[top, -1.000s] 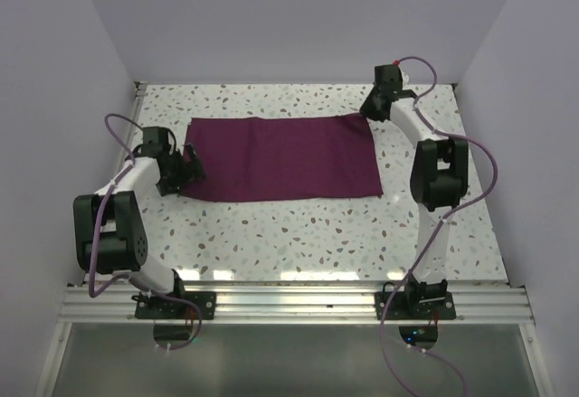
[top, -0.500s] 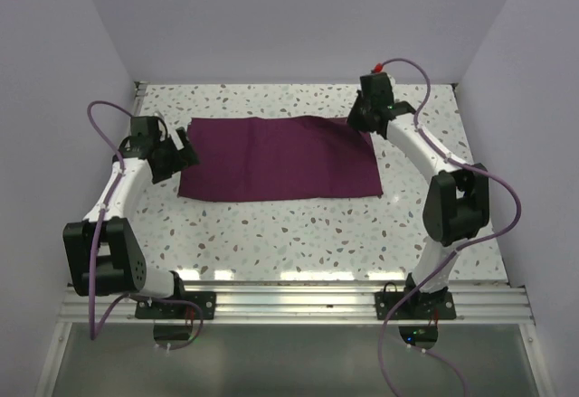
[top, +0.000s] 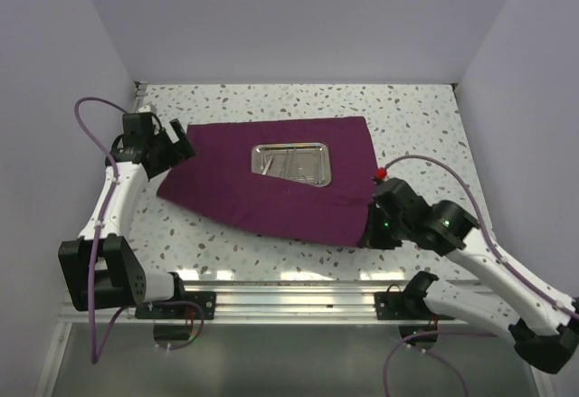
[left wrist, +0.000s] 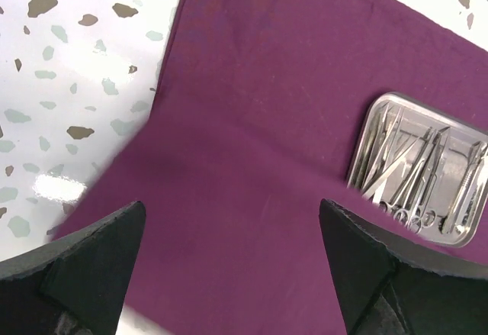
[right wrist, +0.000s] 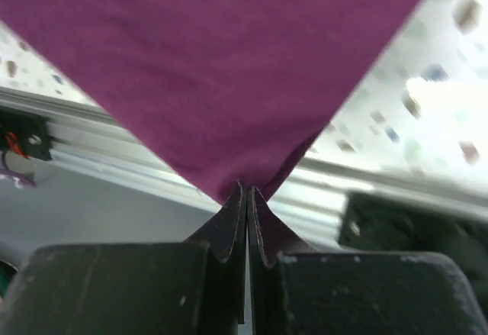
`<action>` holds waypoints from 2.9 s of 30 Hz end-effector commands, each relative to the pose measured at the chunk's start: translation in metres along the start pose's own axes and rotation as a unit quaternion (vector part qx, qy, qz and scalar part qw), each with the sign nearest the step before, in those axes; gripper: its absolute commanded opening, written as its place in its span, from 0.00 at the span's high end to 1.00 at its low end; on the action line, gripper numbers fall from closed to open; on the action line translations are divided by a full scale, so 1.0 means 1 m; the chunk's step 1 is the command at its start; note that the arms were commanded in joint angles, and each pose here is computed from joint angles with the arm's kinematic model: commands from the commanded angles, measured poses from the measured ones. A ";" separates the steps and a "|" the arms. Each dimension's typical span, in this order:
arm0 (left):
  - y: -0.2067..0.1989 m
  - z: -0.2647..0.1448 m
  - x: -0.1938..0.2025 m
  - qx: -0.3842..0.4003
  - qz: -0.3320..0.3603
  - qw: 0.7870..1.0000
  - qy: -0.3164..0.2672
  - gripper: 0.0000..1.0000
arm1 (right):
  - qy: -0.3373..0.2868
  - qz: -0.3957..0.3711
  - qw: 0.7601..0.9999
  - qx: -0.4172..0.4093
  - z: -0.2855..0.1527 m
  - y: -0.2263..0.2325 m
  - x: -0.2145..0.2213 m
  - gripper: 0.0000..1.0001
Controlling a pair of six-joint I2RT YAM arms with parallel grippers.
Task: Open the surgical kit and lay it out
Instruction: Open the surgical kit at the center of the board, then adjust the surgical kit at the center of the board.
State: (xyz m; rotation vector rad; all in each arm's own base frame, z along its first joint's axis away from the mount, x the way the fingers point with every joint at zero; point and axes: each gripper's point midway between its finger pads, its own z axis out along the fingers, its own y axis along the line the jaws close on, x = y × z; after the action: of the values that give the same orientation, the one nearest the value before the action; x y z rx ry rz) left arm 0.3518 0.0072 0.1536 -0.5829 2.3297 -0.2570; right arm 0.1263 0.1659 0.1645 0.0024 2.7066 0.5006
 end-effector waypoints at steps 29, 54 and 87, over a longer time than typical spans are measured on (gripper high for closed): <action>0.011 0.097 -0.036 -0.044 -0.017 0.999 0.025 0.02 | -0.144 0.043 0.978 0.147 0.032 -0.011 -0.194 0.01; -0.008 0.224 -0.030 0.003 -0.033 0.994 0.103 0.79 | -0.027 0.215 0.964 0.156 0.256 -0.184 -0.327 0.23; -0.018 0.240 -0.138 -0.010 -0.120 0.993 -0.016 1.00 | -0.128 0.325 0.926 0.140 0.252 -0.245 -0.395 0.48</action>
State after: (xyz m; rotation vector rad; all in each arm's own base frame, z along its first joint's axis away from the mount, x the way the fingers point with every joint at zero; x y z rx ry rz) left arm 0.6149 0.0345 0.0433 -0.8521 2.3016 -0.3849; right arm 0.6363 0.0468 0.0307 0.9302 2.3526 0.5407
